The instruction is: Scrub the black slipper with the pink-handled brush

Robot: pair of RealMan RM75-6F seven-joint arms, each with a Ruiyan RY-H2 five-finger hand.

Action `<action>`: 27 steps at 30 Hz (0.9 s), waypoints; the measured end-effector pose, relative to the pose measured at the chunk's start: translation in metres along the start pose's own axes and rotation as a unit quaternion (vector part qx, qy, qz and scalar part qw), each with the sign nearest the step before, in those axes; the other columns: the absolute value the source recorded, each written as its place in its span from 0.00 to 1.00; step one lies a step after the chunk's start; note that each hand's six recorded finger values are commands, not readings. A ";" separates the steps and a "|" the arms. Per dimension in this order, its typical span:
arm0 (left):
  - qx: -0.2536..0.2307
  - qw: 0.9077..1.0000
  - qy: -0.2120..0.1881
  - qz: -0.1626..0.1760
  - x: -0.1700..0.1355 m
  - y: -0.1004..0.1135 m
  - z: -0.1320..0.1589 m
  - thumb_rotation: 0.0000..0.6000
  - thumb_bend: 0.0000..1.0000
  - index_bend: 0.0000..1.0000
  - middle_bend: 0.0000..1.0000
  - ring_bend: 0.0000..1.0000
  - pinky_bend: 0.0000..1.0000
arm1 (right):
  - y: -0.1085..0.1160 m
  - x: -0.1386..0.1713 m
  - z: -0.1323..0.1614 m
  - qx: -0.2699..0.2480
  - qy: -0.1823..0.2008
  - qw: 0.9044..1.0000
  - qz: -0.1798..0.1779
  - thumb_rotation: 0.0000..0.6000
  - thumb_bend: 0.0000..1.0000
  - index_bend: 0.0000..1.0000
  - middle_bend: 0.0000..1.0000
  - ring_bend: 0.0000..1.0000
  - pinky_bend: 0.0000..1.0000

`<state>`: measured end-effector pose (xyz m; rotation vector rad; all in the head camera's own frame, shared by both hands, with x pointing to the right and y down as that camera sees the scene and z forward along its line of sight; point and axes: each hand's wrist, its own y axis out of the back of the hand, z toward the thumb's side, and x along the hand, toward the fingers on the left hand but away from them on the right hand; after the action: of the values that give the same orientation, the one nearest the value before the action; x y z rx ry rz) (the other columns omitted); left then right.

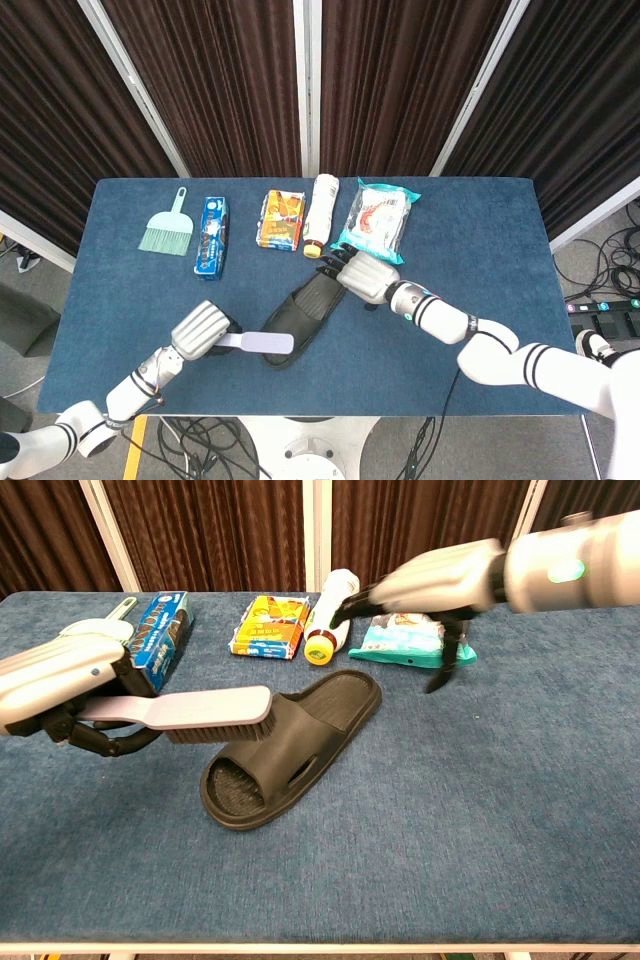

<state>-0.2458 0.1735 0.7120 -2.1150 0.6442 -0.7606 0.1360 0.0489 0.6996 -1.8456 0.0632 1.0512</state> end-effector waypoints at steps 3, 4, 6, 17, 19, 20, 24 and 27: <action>0.004 1.000 0.006 -0.004 0.005 -0.002 -0.005 1.00 0.48 1.00 1.00 1.00 1.00 | -0.005 -0.025 0.008 0.010 0.002 1.000 0.018 1.00 0.03 0.00 0.00 0.00 0.00; 0.004 1.000 0.009 -0.005 0.006 -0.002 -0.007 1.00 0.48 1.00 1.00 1.00 1.00 | -0.007 -0.031 0.010 0.013 0.002 1.000 0.023 1.00 0.03 0.00 0.00 0.00 0.00; 0.000 1.000 0.013 -0.006 0.009 -0.003 -0.009 1.00 0.48 1.00 1.00 1.00 1.00 | -0.012 -0.042 0.016 0.019 0.004 0.999 0.035 1.00 0.03 0.00 0.00 0.00 0.00; -0.007 1.000 0.016 0.002 0.019 -0.005 -0.009 1.00 0.48 1.00 1.00 1.00 1.00 | -0.025 -0.070 0.021 0.034 -0.005 0.997 0.066 1.00 0.05 0.00 0.03 0.00 0.00; -0.001 1.000 0.015 0.001 0.020 -0.007 -0.009 1.00 0.48 1.00 1.00 1.00 1.00 | -0.027 -0.074 0.022 0.037 -0.007 0.997 0.070 1.00 0.09 0.03 0.08 0.00 0.00; 0.001 1.000 0.015 0.000 0.020 -0.008 -0.010 1.00 0.48 1.00 1.00 1.00 1.00 | -0.028 -0.078 0.023 0.038 -0.008 0.997 0.072 1.00 0.10 0.06 0.10 0.00 0.00; 0.009 1.000 0.017 -0.002 0.021 -0.010 -0.012 1.00 0.48 1.00 1.00 1.00 1.00 | -0.031 -0.085 0.030 0.037 -0.006 0.997 0.069 1.00 0.20 0.35 0.26 0.09 0.11; 0.014 1.000 0.018 -0.003 0.021 -0.011 -0.014 1.00 0.48 1.00 1.00 1.00 1.00 | -0.031 -0.085 0.031 0.038 -0.005 0.997 0.060 1.00 0.24 0.49 0.35 0.17 0.19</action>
<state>-0.2389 0.1592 0.7346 -2.0830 0.6432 -0.8089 0.0778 0.0564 0.7746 -1.7868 0.2085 1.1254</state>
